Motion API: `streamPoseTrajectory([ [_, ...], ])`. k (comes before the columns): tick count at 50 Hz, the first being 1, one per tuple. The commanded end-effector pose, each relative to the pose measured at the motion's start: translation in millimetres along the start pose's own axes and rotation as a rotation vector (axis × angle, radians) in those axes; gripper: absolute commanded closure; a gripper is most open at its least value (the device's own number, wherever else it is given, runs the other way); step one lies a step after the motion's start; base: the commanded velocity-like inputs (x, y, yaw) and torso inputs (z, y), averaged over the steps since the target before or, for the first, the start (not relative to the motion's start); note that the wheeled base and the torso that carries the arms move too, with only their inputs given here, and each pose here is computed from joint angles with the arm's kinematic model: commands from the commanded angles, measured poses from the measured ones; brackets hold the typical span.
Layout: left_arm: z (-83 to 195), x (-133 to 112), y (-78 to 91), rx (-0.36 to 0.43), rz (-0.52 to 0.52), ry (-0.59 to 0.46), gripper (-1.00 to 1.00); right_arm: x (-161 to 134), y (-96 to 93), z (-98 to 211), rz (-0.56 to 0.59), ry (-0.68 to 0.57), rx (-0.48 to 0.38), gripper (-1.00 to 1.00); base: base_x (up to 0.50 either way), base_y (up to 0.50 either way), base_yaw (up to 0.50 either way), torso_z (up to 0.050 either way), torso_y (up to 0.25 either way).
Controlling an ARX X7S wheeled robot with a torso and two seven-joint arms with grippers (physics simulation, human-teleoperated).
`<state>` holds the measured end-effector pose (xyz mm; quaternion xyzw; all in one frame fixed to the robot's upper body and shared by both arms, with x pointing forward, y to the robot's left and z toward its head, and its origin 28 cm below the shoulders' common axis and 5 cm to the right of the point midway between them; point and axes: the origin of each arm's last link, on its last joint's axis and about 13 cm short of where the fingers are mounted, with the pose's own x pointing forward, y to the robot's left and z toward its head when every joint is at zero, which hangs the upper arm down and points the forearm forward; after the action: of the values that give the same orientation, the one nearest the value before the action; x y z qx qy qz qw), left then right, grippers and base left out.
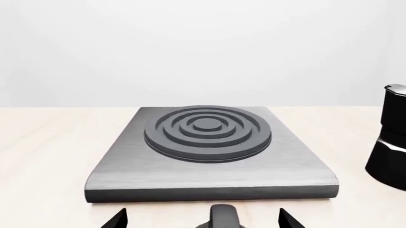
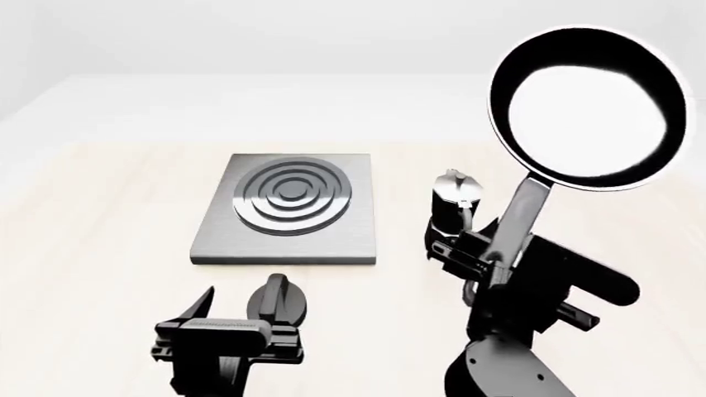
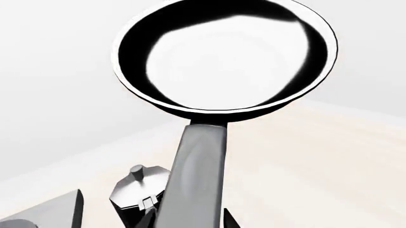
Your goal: Put the frying pan on the stove.
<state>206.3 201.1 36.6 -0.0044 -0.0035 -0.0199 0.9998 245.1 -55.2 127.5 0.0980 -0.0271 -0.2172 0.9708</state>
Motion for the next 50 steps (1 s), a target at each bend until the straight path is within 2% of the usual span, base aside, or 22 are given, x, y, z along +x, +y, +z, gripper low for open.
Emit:
streamPoseTrajectory([
  [1,-1,-1,1.2,-0.004,0.007,0.000,-1.00,2,6.2,11,0.062,-0.071,0.003,1.00,0.00,0.00,0.00,0.000,0.000],
  [10,0,-3,1.5,-0.003,0.009,0.001,-1.00,2,8.6,14,0.154,-0.095,0.019,1.00,0.00,0.00,0.00,0.001,0.002],
  [20,1,-4,1.1,-0.003,0.007,-0.002,-1.00,3,7.9,15,0.188,-0.094,0.016,1.00,0.00,0.00,0.00,0.000,0.002],
  [26,1,-4,1.4,-0.004,0.009,-0.002,-1.00,5,10.0,12,0.224,-0.101,-0.016,1.00,0.00,0.00,0.00,0.000,0.002],
  [27,1,-4,1.6,-0.004,0.010,-0.003,-1.00,5,11.4,13,0.268,-0.110,0.003,1.00,0.00,0.00,0.00,0.000,0.000],
  [28,1,-4,1.5,-0.004,0.009,-0.003,-1.00,5,11.5,13,0.244,-0.105,-0.018,1.00,0.00,0.00,0.00,0.000,0.000],
  [41,5,-2,0.5,0.005,0.001,-0.008,-1.00,10,17.7,16,0.308,-0.115,-0.066,1.00,0.00,0.00,0.00,0.001,0.002],
  [50,7,-2,-0.5,0.009,-0.005,-0.012,-1.00,10,21.7,17,0.372,-0.109,-0.056,1.00,0.00,0.00,0.00,0.001,0.001],
])
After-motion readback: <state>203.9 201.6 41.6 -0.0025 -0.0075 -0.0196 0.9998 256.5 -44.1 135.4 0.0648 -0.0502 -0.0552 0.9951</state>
